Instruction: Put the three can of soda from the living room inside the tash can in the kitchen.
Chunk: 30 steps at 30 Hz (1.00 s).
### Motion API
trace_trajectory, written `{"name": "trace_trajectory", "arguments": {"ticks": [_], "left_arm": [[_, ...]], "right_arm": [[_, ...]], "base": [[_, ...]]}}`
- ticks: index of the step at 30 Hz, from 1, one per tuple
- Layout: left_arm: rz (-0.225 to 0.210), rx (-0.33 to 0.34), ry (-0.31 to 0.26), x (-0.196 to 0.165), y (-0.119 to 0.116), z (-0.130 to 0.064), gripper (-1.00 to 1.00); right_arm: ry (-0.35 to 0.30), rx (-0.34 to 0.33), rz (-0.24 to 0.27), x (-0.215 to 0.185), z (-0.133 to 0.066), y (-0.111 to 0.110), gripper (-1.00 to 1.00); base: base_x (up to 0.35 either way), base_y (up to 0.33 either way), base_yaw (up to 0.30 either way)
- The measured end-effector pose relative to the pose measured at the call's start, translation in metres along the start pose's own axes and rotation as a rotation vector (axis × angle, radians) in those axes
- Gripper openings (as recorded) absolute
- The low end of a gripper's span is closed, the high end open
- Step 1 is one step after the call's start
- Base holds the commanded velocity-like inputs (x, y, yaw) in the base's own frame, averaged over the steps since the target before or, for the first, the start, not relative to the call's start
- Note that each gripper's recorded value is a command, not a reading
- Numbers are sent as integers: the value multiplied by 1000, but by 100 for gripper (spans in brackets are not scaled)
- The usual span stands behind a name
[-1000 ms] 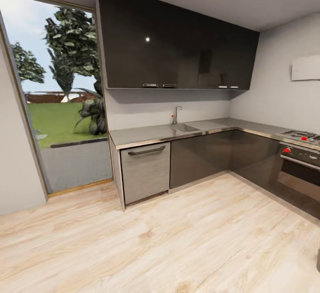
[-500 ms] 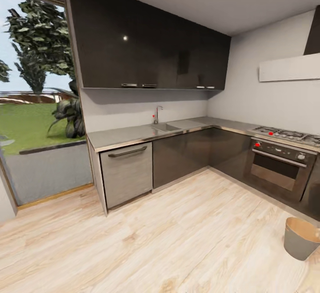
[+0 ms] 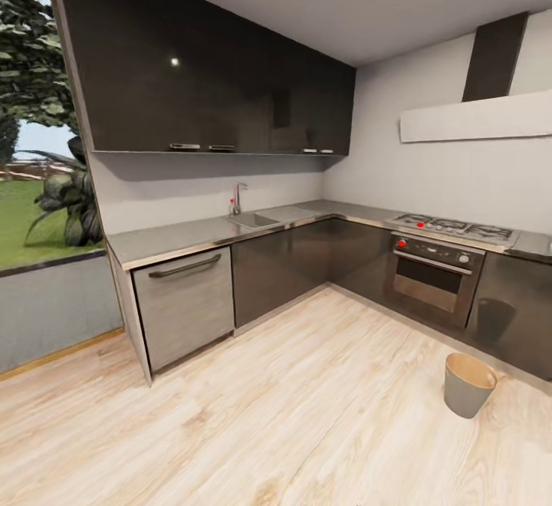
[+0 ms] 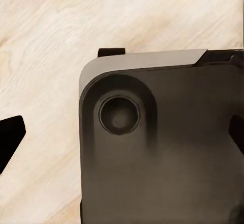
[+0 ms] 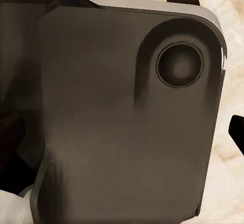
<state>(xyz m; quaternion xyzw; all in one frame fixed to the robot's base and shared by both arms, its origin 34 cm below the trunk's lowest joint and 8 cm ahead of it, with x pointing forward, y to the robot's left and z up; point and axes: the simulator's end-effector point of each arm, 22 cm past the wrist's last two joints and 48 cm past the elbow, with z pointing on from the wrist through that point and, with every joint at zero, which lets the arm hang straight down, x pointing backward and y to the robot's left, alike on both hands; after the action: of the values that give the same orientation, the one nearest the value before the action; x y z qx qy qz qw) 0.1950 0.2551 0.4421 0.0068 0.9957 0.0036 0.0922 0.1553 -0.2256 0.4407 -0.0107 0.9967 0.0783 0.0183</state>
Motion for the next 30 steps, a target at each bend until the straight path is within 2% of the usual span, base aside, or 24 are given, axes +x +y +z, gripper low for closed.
{"name": "trace_trajectory", "arguments": {"ticks": [30], "left_arm": [[0, 0, 0, 0, 0, 0, 100]], "right_arm": [[0, 1, 0, 0, 0, 0, 100]], "base": [[0, 0, -271]]}}
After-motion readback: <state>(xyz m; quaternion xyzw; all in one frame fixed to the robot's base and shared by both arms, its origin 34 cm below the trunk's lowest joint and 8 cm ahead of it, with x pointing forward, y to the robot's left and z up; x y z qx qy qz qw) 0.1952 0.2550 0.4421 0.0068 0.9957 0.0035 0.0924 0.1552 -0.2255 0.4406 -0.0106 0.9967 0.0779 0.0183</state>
